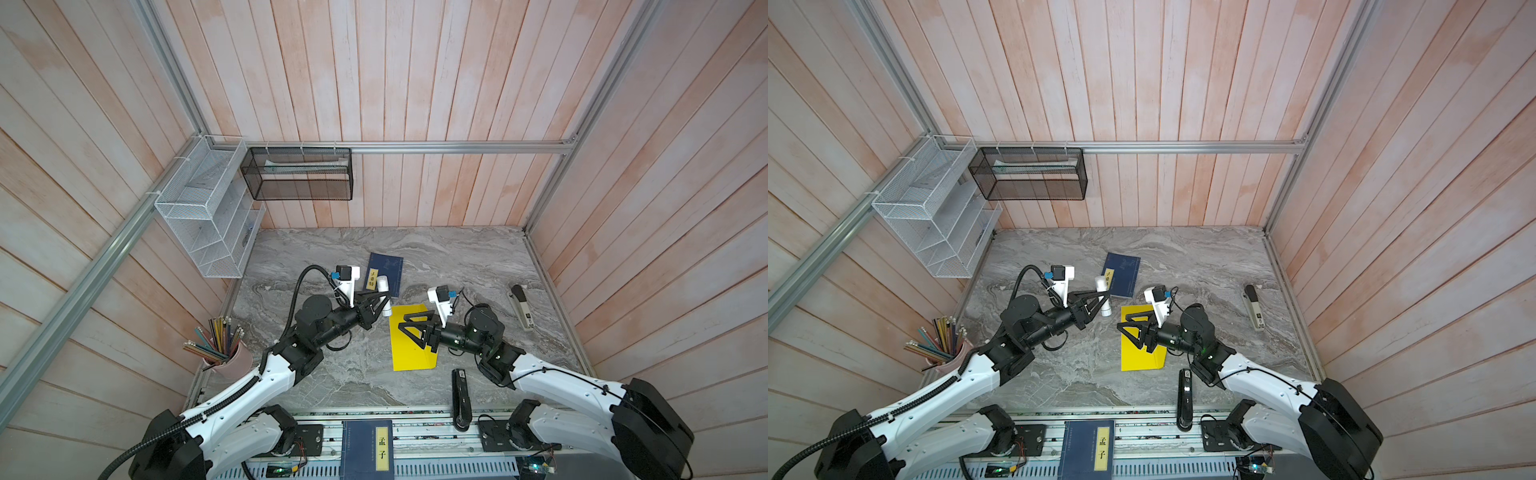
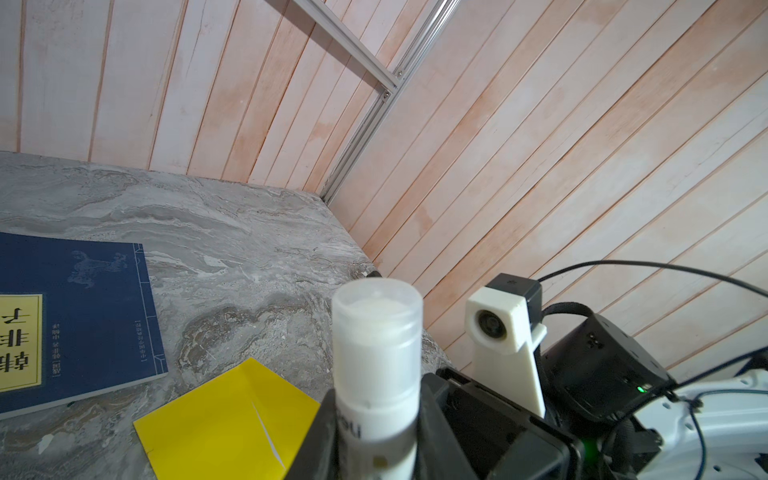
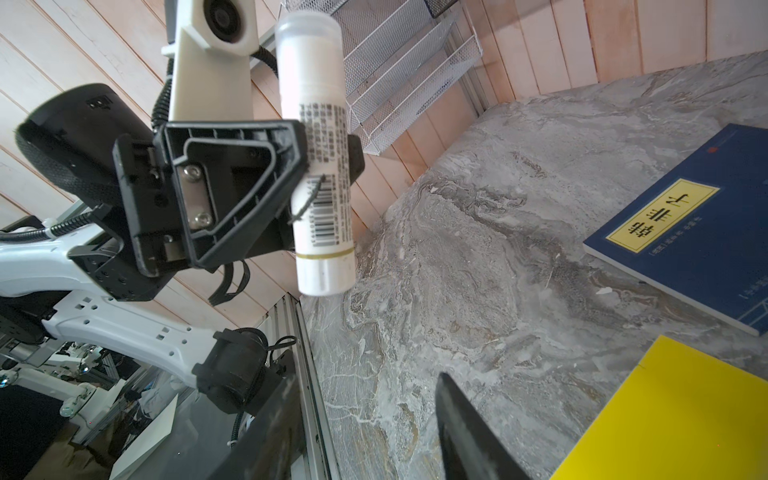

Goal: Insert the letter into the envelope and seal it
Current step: 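Lift the glue stick with the left gripper toward the right gripper, then close the right gripper on the glue stick cap held by the left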

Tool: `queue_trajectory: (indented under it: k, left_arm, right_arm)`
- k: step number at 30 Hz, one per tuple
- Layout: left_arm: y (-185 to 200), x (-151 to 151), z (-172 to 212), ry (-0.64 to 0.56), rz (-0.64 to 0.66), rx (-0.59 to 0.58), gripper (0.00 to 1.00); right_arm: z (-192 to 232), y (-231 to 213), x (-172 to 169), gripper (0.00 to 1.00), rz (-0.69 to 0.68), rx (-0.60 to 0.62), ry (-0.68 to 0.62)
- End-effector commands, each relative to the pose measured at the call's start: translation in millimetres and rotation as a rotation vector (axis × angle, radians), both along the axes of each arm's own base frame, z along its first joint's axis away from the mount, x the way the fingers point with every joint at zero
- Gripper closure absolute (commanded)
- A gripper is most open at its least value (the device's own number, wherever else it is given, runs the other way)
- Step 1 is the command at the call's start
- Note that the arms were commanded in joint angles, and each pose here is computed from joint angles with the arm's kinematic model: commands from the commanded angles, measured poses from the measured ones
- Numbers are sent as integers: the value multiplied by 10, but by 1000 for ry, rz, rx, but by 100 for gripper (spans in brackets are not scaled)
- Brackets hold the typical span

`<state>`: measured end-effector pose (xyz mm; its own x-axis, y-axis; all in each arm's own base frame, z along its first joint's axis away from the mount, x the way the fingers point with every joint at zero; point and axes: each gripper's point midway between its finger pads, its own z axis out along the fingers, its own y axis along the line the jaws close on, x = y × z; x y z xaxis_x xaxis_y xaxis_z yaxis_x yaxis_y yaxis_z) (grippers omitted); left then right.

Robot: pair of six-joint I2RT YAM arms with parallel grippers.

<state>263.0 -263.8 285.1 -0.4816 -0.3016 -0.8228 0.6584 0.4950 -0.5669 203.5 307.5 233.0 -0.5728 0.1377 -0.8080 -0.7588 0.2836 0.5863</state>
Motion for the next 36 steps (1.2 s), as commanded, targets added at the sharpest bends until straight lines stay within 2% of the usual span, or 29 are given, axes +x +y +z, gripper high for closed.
queue_trajectory:
  k: [1, 7, 12, 18, 30, 36]
  left_arm:
    - [33, -58, -30, -20, 8, 15, 97]
    - [93, -123, -115, -38, 26, 41, 97]
    - [58, -141, -178, -67, 44, 98, 98]
    - [-51, -134, -216, -92, 58, 156, 99]
    - [-121, -131, -183, -120, 75, 180, 100]
    - [-168, -127, -228, -111, 68, 200, 100]
  right_arm:
    - [347, -11, 58, 45, -40, 48, -85]
    - [540, -6, 171, 45, -84, -8, -91]
    - [623, 35, 320, 45, -130, -73, -36]
    - [570, 150, 422, 43, -132, -152, 41]
    - [469, 249, 439, 42, -143, -222, 50]
    - [450, 340, 419, 45, -122, -238, 54]
